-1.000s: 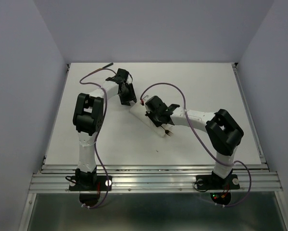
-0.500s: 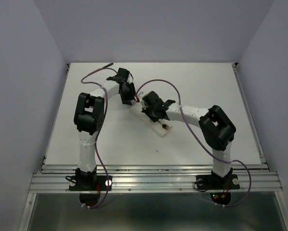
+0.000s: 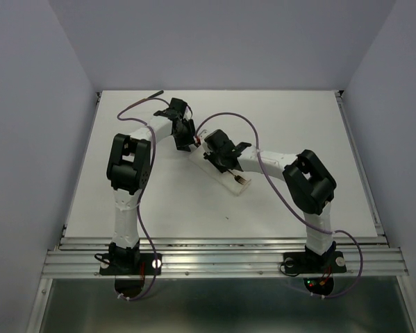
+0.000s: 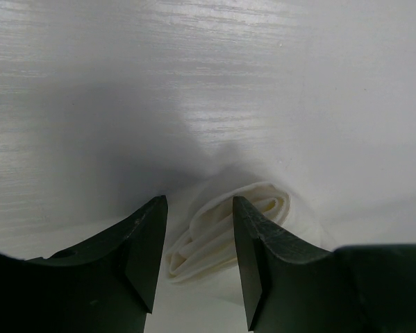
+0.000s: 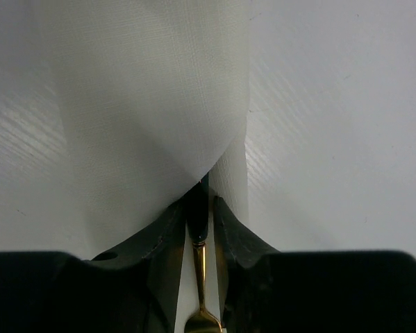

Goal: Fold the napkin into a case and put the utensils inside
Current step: Stuff the fork into the folded napkin.

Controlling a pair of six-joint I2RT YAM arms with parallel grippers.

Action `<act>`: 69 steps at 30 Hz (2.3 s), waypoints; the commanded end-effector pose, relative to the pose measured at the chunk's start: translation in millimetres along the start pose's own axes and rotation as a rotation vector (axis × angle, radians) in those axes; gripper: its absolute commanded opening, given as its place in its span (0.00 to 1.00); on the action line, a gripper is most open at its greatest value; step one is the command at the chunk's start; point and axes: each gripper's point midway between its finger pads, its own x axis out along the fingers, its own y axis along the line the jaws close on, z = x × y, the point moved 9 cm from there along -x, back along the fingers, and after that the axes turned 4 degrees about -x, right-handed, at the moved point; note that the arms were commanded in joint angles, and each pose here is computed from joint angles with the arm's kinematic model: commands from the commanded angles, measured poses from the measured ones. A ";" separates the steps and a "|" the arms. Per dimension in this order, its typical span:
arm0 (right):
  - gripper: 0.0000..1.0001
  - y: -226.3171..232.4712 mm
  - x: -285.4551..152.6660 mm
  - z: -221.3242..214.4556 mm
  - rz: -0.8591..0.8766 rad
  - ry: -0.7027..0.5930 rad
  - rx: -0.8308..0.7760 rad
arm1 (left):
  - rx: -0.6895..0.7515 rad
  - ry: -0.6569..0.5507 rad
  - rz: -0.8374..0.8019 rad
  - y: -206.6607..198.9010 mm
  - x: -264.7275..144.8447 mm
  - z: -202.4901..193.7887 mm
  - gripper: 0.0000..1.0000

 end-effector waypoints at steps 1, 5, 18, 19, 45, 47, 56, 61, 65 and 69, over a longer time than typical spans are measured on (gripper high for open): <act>0.29 -13.4 -16.3 20.8 -0.060 -0.098 0.047 | 0.025 0.027 0.003 0.0 3.3 -5.4 0.54; 0.36 -14.0 -26.7 16.4 -0.058 -0.105 0.062 | 0.027 0.029 0.003 0.2 3.2 -5.7 0.54; 0.43 -11.3 -33.9 -4.4 -0.030 -0.077 0.089 | 0.038 0.037 -0.004 -2.0 4.7 -7.7 0.54; 0.43 -10.1 -33.2 -6.5 -0.024 -0.072 0.090 | 0.040 0.037 -0.004 -1.9 4.7 -7.7 0.54; 0.15 -8.7 -28.2 -10.7 -0.028 -0.053 0.080 | 0.060 0.054 -0.005 -5.4 10.6 -10.4 0.54; 0.14 -8.9 -26.3 -8.1 -0.025 -0.055 0.076 | 0.063 0.056 -0.008 -6.4 10.4 -10.7 0.54; 0.14 -12.5 -25.8 6.6 -0.024 -0.083 0.062 | 0.075 0.064 -0.016 -8.3 13.2 -11.6 0.54; 0.14 -11.7 -18.7 11.9 -0.016 -0.086 0.056 | 0.078 0.069 -0.016 -8.0 14.0 -12.9 0.54; 0.14 -10.5 -13.5 13.5 -0.010 -0.083 0.053 | 0.083 0.069 -0.017 -8.7 13.5 -13.1 0.54; 0.14 -9.7 -11.5 12.0 -0.009 -0.076 0.051 | 0.083 0.067 -0.018 -9.0 13.0 -12.9 0.54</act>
